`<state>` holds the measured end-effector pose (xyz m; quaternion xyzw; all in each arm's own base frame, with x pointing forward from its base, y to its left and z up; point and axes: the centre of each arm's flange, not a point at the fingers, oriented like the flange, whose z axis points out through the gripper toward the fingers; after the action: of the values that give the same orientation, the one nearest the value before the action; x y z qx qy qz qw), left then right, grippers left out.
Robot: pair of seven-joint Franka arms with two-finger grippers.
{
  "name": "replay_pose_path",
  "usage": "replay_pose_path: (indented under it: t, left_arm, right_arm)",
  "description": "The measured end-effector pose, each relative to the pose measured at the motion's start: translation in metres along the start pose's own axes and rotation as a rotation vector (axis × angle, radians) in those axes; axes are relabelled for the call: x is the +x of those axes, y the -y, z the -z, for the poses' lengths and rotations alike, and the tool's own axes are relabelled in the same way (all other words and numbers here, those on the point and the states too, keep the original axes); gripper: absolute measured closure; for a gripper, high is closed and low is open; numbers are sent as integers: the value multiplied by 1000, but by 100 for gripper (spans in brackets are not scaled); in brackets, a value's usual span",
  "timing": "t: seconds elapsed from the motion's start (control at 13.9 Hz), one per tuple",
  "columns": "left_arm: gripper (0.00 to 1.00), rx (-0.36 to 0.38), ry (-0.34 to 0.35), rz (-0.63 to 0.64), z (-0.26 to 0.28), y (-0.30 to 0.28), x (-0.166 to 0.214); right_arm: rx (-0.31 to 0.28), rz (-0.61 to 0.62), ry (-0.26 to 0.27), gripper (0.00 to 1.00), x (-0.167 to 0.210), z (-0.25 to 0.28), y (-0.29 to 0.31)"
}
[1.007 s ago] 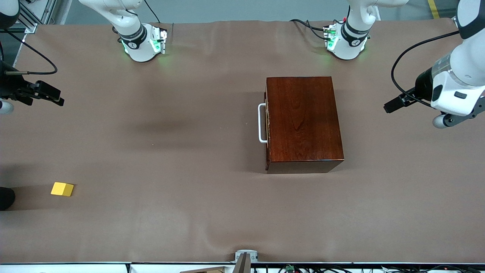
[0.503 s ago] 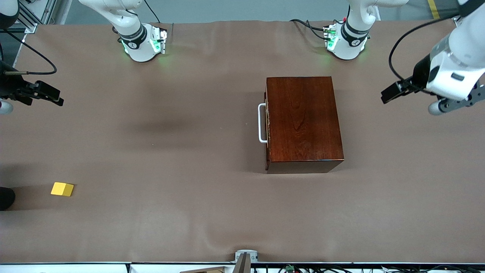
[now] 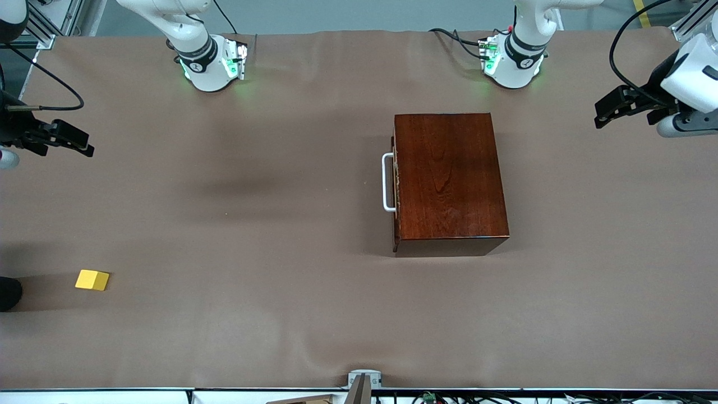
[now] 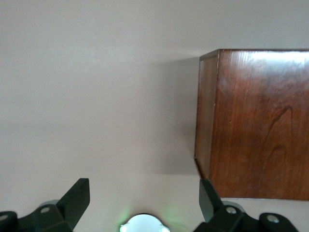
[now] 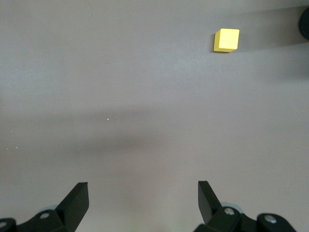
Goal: Open drawer, take yellow block, close drawer
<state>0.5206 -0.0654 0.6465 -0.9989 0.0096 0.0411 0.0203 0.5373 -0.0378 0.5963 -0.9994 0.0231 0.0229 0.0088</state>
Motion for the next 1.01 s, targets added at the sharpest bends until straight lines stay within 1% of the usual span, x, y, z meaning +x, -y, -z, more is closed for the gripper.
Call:
replay_pose_path:
  t: [0.29, 0.58, 1.01]
  left_arm:
    - [0, 16, 10, -125, -5, 5, 1]
    - [0, 13, 14, -112, -6, 23, 2]
    - [0, 10, 4, -112, -1, 22, 2]
  right_arm:
    - [0, 0, 0, 0, 0, 0, 0]
    - [0, 0, 0, 0, 0, 0, 0]
    - [0, -1, 0, 0, 0, 0, 0]
